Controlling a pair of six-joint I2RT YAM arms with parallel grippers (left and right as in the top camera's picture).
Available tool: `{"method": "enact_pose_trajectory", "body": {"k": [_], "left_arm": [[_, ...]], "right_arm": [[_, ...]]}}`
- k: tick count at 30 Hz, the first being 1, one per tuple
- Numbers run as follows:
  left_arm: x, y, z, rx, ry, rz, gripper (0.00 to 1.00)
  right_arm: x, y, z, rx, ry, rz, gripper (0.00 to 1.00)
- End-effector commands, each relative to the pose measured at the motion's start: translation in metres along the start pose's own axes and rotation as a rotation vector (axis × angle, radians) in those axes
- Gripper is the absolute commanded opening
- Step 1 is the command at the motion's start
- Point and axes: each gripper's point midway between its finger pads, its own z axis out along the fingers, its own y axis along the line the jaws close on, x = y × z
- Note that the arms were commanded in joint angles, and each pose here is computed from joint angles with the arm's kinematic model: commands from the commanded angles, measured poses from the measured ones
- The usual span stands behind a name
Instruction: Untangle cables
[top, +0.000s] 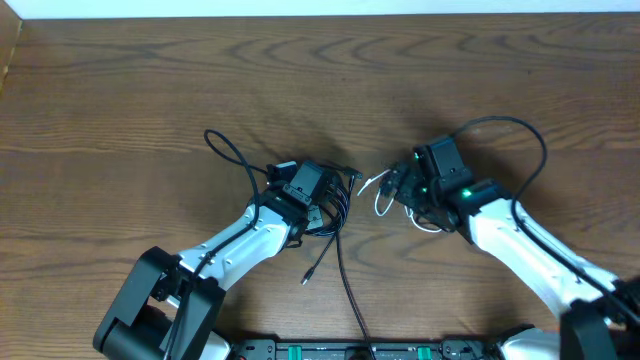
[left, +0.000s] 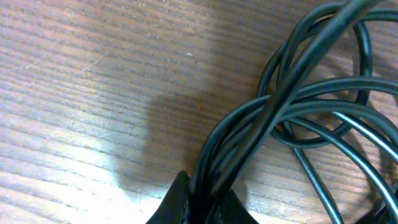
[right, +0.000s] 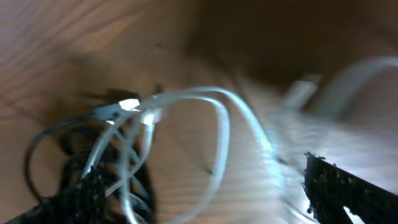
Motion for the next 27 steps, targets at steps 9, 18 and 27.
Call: {"method": "enact_pose_trajectory", "body": {"k": [9,18,27], "left_arm": [[-0.002,0.003,0.001,-0.019,-0.015,-0.003,0.08],[-0.002,0.003,0.001,-0.020,-0.013,-0.003,0.08],[-0.002,0.002,0.001,-0.017,-0.012,-0.003,0.08]], "right_arm": [[0.002,0.014,0.033,-0.074,0.054,0.104,0.42],[-0.033,0.004,0.011,-0.071,-0.057,-0.018,0.01],[-0.125,-0.021,-0.106,-0.093,-0.441,-0.206,0.01]]}}
